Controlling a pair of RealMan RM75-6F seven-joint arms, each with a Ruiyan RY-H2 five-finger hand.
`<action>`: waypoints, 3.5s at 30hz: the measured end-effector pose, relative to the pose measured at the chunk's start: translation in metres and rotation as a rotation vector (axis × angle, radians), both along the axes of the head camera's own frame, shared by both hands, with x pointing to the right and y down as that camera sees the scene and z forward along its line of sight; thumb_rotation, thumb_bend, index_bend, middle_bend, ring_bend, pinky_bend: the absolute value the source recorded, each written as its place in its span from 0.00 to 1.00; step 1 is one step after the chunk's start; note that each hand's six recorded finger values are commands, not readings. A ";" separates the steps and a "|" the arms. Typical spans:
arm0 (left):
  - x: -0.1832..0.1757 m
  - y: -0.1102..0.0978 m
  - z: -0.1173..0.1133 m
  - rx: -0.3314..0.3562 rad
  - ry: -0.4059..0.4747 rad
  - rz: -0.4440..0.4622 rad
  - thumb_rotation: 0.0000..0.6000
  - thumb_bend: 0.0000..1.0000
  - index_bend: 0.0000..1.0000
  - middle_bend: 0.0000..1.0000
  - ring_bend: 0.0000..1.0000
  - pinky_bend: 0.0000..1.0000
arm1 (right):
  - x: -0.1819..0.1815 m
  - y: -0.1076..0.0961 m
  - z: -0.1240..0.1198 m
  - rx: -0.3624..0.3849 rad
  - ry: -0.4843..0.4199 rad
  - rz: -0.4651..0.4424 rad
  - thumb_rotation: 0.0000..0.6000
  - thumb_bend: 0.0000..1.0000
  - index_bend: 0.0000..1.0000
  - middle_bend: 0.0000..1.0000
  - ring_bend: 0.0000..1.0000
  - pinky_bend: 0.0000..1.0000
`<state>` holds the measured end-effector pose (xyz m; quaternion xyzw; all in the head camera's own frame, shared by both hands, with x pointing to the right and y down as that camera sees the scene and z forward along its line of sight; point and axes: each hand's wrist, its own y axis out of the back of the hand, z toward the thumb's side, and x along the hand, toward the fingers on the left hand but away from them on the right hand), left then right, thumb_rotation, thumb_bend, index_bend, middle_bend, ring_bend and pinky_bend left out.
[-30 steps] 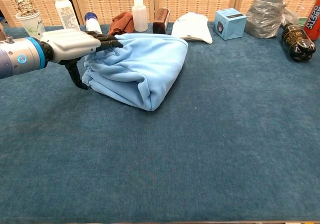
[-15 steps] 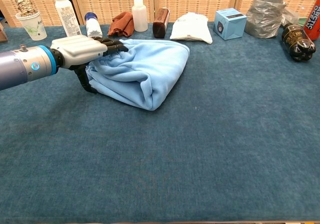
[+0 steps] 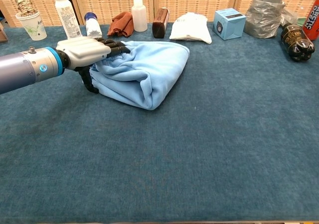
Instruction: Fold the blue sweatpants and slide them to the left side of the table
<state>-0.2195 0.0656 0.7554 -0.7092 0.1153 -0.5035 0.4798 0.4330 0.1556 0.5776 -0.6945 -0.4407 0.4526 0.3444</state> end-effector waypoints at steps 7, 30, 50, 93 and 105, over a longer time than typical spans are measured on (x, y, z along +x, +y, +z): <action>0.001 0.001 0.003 0.033 -0.029 0.006 1.00 0.80 0.41 0.27 0.42 0.42 | 0.000 0.000 -0.002 0.004 -0.004 0.000 1.00 0.00 0.00 0.00 0.00 0.00; 0.005 -0.005 -0.009 0.124 0.064 0.002 1.00 1.00 0.79 0.61 0.65 0.78 | -0.001 0.000 -0.004 0.001 -0.011 -0.003 1.00 0.00 0.00 0.00 0.00 0.00; -0.019 -0.014 -0.047 0.211 0.163 -0.032 1.00 1.00 0.81 0.64 0.68 0.81 | -0.006 0.002 -0.005 -0.004 -0.019 -0.014 1.00 0.00 0.00 0.00 0.00 0.00; -0.273 0.070 -0.076 0.184 0.178 -0.486 0.57 0.97 0.39 0.11 0.13 0.32 | -0.022 0.006 -0.007 -0.005 -0.022 -0.056 1.00 0.00 0.00 0.00 0.00 0.00; -0.276 0.090 -0.061 0.105 0.037 -0.448 0.51 0.70 0.00 0.00 0.00 0.00 | -0.025 0.008 -0.007 -0.012 -0.042 -0.063 1.00 0.00 0.00 0.00 0.00 0.00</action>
